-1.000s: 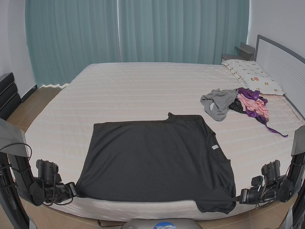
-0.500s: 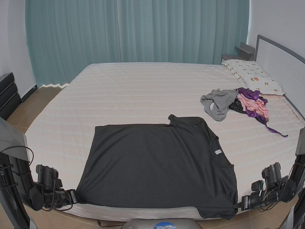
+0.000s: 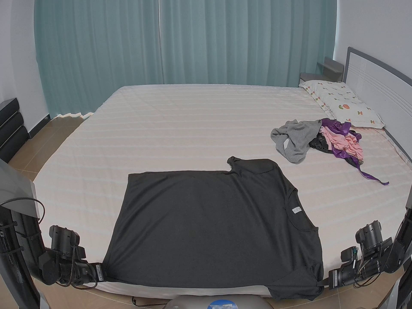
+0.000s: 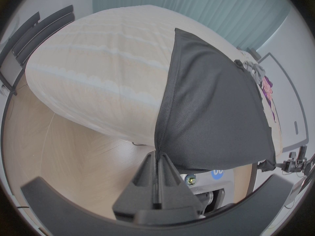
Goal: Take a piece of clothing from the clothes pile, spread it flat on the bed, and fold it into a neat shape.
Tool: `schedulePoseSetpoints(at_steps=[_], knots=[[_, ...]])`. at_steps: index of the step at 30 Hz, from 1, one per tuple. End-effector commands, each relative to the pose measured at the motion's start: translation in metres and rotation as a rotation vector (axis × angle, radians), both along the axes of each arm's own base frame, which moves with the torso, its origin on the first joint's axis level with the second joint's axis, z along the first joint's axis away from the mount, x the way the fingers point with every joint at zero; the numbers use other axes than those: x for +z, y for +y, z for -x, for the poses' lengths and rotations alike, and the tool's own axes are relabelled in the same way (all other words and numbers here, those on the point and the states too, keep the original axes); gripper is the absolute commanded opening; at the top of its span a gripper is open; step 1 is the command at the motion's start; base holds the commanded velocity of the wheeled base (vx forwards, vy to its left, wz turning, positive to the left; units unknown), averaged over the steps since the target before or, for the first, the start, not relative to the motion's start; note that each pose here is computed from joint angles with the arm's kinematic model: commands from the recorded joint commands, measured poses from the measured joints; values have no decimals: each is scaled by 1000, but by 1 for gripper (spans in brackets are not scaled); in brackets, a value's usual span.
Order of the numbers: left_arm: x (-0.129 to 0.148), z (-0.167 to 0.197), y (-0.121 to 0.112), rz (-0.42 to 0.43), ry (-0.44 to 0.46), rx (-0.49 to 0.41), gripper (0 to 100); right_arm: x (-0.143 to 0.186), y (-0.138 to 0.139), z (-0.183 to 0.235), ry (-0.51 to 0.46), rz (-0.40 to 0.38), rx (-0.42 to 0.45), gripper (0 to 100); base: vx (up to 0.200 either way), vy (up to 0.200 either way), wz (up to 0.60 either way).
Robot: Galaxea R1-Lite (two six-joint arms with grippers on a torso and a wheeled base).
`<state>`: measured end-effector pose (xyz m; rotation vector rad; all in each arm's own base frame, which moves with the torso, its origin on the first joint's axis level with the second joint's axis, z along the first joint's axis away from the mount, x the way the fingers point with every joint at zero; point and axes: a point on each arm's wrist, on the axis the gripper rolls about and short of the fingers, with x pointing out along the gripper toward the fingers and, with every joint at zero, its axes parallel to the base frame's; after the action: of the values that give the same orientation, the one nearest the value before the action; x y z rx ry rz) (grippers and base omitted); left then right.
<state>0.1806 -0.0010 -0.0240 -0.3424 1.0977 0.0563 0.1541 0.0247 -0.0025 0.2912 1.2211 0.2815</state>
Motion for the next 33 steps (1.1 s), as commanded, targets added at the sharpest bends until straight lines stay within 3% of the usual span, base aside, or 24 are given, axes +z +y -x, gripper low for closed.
schedulePoseSetpoints(at_steps=[1, 21, 26, 27, 29, 31, 33], knots=[[3, 10, 0, -20, 45, -35, 0, 2, -1, 6, 8, 13, 0, 0, 0, 0, 0], [12, 30, 0, -69, 150, -143, 0, 7, -4, 24, 65, 84, 93, 0, 0, 0, 0], [23, 23, 0, -69, 51, -121, 0, 14, -4, 17, -13, 78, 83, 0, 0, 0, 0], [31, 15, 0, -55, -10, -86, 0, 17, -4, 13, -53, 73, 77, 0, 0, 0, 0], [34, 11, 0, -40, -35, -55, 0, 18, -4, 10, -76, 71, 72, 0, 0, 0, 0], [45, -5, -1, 22, -113, 51, 0, 23, -3, -1, -144, 58, 44, 0, 0, 0, 0], [51, -12, -1, 47, -147, 90, 0, 25, -3, -7, -175, 41, 11, 0, 0, 0, 0]])
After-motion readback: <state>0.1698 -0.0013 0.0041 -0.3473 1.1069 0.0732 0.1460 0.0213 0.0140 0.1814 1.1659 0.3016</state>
